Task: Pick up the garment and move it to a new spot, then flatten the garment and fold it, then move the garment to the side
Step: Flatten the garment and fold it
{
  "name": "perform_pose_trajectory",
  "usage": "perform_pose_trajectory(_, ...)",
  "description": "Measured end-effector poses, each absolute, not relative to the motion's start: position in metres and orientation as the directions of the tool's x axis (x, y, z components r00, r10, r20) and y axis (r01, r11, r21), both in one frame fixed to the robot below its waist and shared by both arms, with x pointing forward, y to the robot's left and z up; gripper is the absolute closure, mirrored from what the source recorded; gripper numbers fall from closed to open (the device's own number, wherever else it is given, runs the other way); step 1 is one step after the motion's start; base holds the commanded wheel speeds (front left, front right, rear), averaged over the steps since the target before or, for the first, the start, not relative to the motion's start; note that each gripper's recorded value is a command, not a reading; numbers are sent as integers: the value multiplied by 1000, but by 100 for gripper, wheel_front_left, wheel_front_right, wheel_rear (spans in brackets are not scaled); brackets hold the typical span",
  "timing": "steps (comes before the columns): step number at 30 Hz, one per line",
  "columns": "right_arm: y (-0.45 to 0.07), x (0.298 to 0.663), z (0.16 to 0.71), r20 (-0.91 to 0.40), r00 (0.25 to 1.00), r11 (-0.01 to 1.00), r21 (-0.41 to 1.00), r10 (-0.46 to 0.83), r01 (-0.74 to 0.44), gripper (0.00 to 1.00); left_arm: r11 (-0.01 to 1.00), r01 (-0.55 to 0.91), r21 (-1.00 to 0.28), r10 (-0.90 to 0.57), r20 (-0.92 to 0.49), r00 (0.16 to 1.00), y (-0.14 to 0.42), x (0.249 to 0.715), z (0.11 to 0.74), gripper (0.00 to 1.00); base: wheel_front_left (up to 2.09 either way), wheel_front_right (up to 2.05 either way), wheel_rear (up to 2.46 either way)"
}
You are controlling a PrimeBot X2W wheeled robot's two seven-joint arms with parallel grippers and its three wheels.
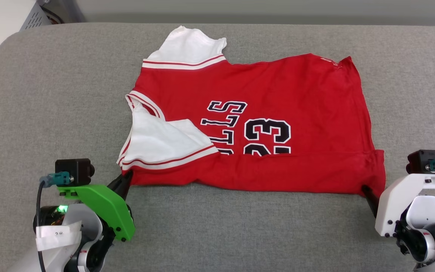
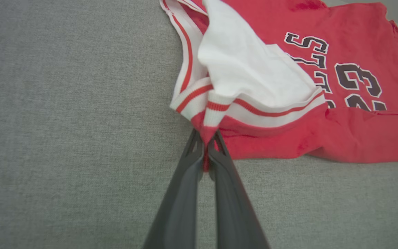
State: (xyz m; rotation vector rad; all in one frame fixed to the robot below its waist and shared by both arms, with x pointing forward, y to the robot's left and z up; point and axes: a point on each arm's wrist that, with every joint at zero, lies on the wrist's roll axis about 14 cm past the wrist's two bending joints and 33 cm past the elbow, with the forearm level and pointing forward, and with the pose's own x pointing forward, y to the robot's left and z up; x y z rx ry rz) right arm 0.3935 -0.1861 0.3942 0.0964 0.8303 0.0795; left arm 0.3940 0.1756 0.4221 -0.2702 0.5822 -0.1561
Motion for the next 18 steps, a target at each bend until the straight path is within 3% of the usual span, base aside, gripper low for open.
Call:
perform_pose_trajectory(7,-183,399,380,-754,648,992,122,112,-29,2,954,61,-295,-216,-530,820,177,392,420,100,0,0,0)
perform_pose_trajectory(8,-182,399,378,-757,643,992,126,115,-30,53,954,59,-294,-216,-536,816,178,391,419,100,0,0,0)
perform_pose_trajectory(10,-182,399,375,-764,634,991,131,120,-30,100,955,57,-292,-214,-543,812,178,390,417,100,0,0,0)
perform_pose_trajectory(18,-187,400,379,-748,654,992,125,114,-30,100,959,51,-278,-205,-560,803,182,382,414,100,0,0,0)
